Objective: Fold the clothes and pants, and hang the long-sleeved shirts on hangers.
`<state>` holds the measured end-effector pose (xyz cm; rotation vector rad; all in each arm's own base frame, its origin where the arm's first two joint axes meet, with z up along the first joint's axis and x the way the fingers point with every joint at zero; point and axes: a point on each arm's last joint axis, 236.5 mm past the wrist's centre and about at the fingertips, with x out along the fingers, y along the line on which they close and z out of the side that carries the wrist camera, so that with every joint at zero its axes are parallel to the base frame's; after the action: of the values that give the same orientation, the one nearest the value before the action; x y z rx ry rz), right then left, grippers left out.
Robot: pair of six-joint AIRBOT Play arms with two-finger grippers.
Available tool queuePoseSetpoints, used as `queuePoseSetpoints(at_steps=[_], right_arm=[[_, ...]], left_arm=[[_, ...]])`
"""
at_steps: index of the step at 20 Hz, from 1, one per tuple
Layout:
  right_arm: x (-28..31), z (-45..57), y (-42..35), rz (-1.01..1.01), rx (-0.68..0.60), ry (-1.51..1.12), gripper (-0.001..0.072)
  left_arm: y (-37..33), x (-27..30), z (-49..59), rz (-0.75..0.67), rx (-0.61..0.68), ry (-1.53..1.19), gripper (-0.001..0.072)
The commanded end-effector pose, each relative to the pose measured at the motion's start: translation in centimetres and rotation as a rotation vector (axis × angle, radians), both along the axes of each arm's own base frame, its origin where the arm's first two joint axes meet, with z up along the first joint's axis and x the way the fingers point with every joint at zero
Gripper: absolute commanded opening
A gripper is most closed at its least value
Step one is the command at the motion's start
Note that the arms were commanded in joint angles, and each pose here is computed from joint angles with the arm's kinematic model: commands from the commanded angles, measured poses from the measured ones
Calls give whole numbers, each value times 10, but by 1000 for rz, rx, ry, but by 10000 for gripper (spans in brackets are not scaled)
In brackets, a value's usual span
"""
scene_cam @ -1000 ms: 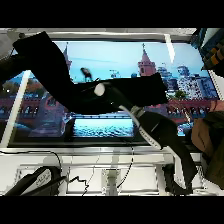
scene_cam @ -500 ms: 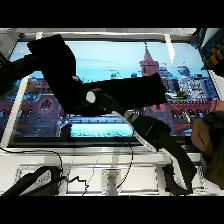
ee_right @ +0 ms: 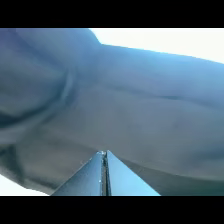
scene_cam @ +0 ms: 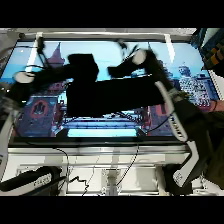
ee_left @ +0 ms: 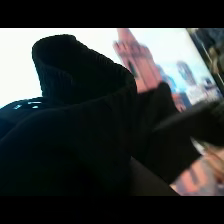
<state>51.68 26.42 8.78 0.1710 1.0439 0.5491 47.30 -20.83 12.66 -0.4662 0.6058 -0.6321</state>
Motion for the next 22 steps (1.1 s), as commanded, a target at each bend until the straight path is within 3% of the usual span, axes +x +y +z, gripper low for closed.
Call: queuePoseSetpoints(at_steps=[1,2,3,9,12,15,17,22], right_arm=[[11,62,-82,-122,4,-86,9],[12,73,-95,-146,8,-106,9],[12,83,-107,-167,10,-124,9],[-4,68,-151,-204,-54,-26,9],[-17,45,-170,-183,-128,44,9],[-17,43,-171,-175,-137,44,9],[-13,45,-169,-179,-132,27,9],[-9,48,-168,-186,-123,6,8]], left_arm=[[-69,-14,-39,-46,-85,142,358],[-83,-21,-46,-74,-82,158,534],[-94,-27,-51,-97,-78,168,602],[-57,-20,-42,-85,-105,190,592],[10,-29,-45,-119,-111,287,592],[94,-41,-78,-44,-47,420,598],[128,-51,-103,16,-12,490,707],[161,-81,-175,76,77,643,704]])
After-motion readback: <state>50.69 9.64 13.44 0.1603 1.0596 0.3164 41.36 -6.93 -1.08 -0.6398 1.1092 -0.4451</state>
